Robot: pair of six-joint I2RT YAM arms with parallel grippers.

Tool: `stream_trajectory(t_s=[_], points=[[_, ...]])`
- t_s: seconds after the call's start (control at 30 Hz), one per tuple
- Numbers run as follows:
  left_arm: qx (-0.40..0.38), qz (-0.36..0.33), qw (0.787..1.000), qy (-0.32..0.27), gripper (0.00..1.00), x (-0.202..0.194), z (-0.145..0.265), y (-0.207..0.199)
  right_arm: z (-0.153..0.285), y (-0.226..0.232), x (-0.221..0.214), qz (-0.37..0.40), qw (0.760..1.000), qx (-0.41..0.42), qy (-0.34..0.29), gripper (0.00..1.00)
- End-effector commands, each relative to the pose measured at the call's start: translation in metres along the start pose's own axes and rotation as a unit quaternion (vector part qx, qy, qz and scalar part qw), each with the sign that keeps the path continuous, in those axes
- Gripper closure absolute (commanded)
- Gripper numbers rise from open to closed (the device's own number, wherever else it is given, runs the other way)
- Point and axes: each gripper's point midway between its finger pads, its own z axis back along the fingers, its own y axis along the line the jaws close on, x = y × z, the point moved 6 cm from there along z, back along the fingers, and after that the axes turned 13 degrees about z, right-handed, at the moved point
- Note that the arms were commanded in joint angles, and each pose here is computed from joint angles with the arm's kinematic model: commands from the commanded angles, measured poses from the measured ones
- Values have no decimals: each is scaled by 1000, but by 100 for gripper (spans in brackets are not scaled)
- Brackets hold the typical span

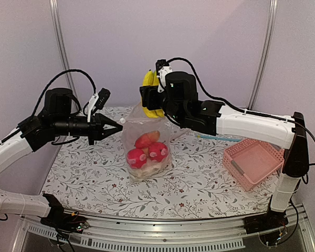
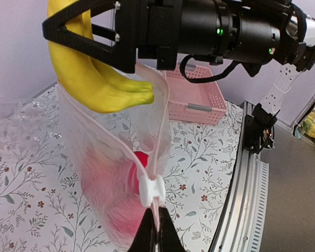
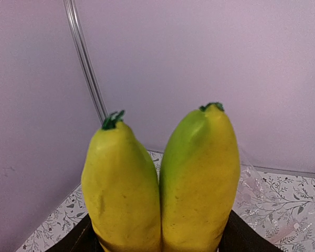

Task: Place the food in the zip-top bag and seal the zipper
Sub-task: Adjust the zipper food storage bag at the center of the board.

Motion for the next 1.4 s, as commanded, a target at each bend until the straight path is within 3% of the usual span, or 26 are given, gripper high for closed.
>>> stream_trajectory(t_s=[0.0, 0.37, 0.73, 1.0, 1.37], points=[[-17, -9, 1000, -15, 100, 8, 2, -8, -6, 2, 3, -34, 999, -18, -15, 41], [37, -10, 998, -40, 100, 15, 14, 6, 16, 18, -43, 2, 994, 101, 32, 41], [51, 7, 998, -39, 100, 16, 13, 19, 66, 13, -27, 49, 978, 203, 17, 40], [49, 9, 998, -39, 100, 17, 13, 19, 82, 26, -36, 119, 946, 288, 84, 41], [35, 7, 999, -37, 100, 16, 13, 16, 97, 21, -42, 207, 908, 322, 172, 40]])
